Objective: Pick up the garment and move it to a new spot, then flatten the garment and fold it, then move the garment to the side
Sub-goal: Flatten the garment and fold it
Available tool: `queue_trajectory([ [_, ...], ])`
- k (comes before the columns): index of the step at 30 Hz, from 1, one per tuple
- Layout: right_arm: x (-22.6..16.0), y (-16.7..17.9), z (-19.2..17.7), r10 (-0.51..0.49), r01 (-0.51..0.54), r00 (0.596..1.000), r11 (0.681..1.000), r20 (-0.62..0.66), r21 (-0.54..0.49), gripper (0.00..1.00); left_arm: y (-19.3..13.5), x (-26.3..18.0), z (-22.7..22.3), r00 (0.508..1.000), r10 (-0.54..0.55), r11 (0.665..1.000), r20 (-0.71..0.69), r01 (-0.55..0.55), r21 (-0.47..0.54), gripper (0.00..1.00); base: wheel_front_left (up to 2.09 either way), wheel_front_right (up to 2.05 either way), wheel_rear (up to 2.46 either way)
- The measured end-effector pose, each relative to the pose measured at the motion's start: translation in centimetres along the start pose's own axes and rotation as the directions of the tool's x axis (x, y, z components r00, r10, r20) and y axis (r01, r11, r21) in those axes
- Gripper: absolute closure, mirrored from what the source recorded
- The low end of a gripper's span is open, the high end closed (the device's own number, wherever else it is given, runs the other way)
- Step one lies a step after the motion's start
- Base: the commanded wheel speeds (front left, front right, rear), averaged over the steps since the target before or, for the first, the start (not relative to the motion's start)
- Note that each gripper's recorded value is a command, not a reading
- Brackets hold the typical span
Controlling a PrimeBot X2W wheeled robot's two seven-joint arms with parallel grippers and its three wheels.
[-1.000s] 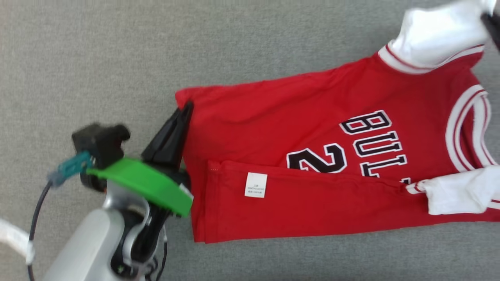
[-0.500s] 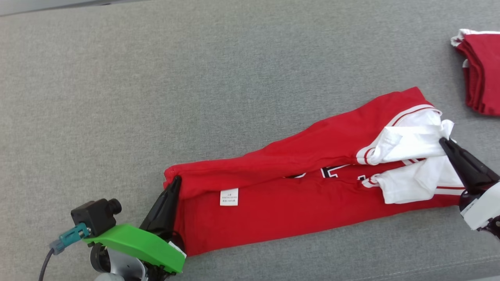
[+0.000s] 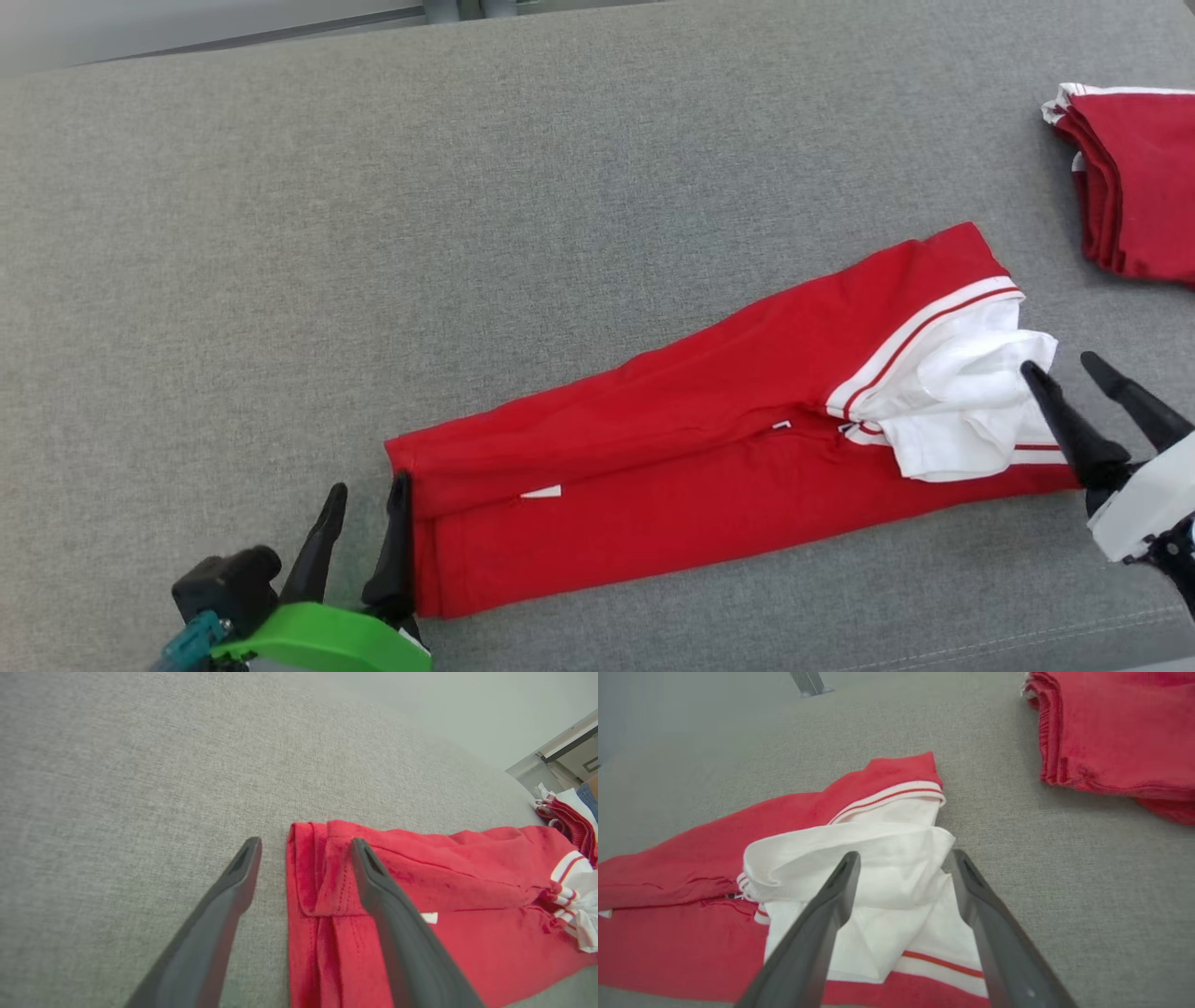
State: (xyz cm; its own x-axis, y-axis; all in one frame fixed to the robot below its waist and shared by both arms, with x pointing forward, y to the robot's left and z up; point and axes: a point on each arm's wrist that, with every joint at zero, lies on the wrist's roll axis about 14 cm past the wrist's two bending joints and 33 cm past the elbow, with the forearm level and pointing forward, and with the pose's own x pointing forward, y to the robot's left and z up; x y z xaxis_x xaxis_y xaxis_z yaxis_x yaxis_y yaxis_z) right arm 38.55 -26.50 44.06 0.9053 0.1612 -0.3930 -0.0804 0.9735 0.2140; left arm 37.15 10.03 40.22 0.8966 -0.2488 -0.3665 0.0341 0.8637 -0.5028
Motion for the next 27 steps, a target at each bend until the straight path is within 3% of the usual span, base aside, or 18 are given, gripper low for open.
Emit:
queue_trajectory([
  [8,1.0,-1.6,1.9,-0.056,0.055,0.998,0.998,0.029,0.023,0.00,0.9,-1.2,0.7,0.988,0.073,0.991,0.135,-0.086,0.098,0.00,0.00,0.00,0.00],
  [13,2.6,-1.0,-1.3,-0.052,0.056,0.991,0.998,-0.124,0.029,0.00,0.9,-1.7,2.3,0.970,0.092,0.986,0.225,-0.120,0.116,0.00,0.00,0.00,0.00],
  [21,4.5,1.0,-5.4,-0.007,-0.004,0.953,0.999,-0.303,-0.036,0.00,2.7,-3.2,2.5,0.958,0.125,0.976,0.257,-0.165,0.141,0.00,0.00,0.00,0.00],
  [27,5.2,-0.6,-5.4,-0.036,-0.032,0.932,0.983,-0.361,-0.182,0.00,3.7,-4.0,3.1,0.949,0.146,0.974,0.280,-0.187,0.125,0.00,0.00,0.00,0.00],
])
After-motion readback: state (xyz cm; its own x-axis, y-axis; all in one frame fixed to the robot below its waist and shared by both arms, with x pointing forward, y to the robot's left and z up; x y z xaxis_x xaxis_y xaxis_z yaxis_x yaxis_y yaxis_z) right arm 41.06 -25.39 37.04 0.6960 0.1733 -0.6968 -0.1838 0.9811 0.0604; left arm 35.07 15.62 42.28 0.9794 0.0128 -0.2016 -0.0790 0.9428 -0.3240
